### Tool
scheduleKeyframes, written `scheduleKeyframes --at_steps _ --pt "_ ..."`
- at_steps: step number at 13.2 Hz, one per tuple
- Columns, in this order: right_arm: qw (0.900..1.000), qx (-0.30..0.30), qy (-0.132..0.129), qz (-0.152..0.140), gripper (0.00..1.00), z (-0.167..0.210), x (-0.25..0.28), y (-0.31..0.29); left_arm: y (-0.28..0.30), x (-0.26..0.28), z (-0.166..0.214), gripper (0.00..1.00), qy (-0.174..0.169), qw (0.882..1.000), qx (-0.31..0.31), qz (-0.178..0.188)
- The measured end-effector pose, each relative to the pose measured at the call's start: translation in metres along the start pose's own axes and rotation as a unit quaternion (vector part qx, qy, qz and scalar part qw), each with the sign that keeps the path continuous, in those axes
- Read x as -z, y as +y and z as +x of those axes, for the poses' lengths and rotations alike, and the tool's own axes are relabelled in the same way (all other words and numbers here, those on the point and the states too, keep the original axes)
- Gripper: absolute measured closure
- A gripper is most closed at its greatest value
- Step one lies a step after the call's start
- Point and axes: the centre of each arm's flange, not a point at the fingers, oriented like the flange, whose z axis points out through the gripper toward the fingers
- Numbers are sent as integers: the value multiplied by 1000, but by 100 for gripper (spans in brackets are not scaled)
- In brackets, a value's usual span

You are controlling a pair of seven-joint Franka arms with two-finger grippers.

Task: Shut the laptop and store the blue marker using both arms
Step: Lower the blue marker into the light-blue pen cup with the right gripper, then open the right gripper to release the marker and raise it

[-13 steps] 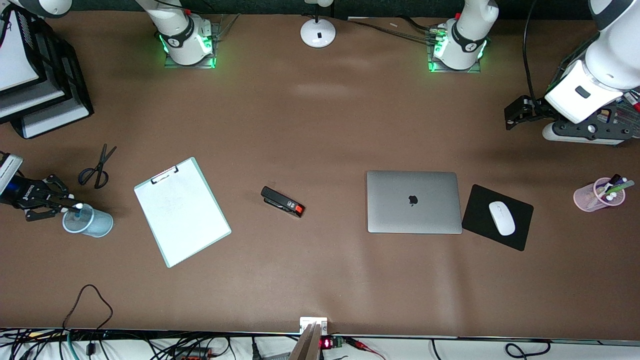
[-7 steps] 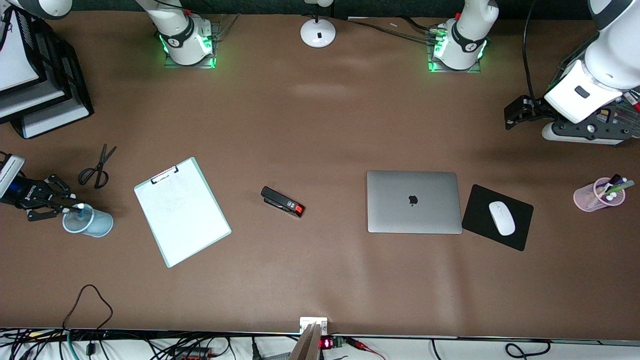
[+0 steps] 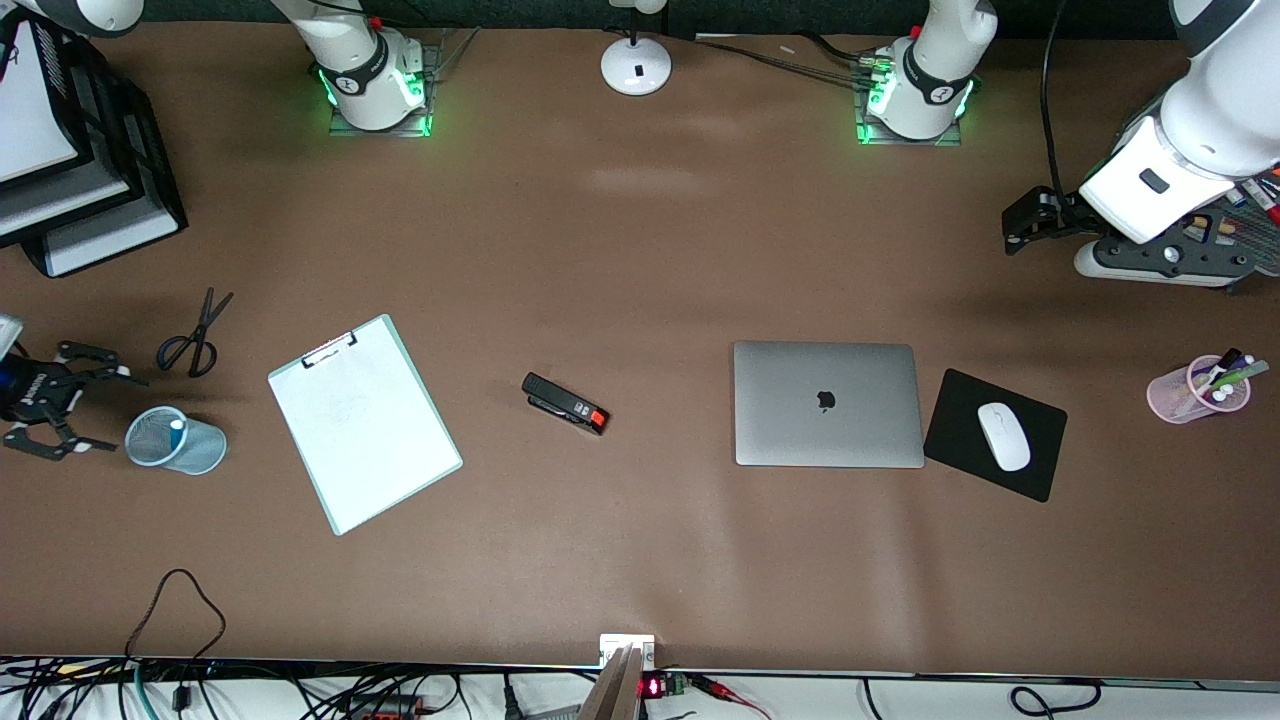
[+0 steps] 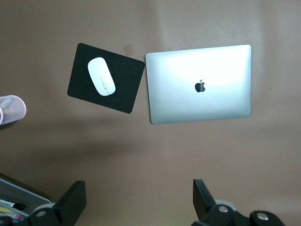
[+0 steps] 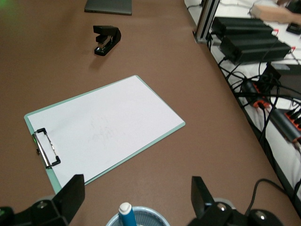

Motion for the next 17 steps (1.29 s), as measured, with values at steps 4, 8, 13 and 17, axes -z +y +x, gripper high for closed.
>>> scheduleKeyframes --at_steps 4,8,13,17 --pt "993 -91 -70 33 0 73 1 16 2 2 0 0 1 1000 -1 0" --pt "973 -170 -144 55 0 127 -27 27 3 3 0 0 2 1000 -2 0" --pt "928 -248 -277 18 0 260 -47 29 3 3 0 0 2 1000 -3 0" --pt "888 -338 -311 24 0 282 -62 15 3 3 0 0 2 1000 -3 0"
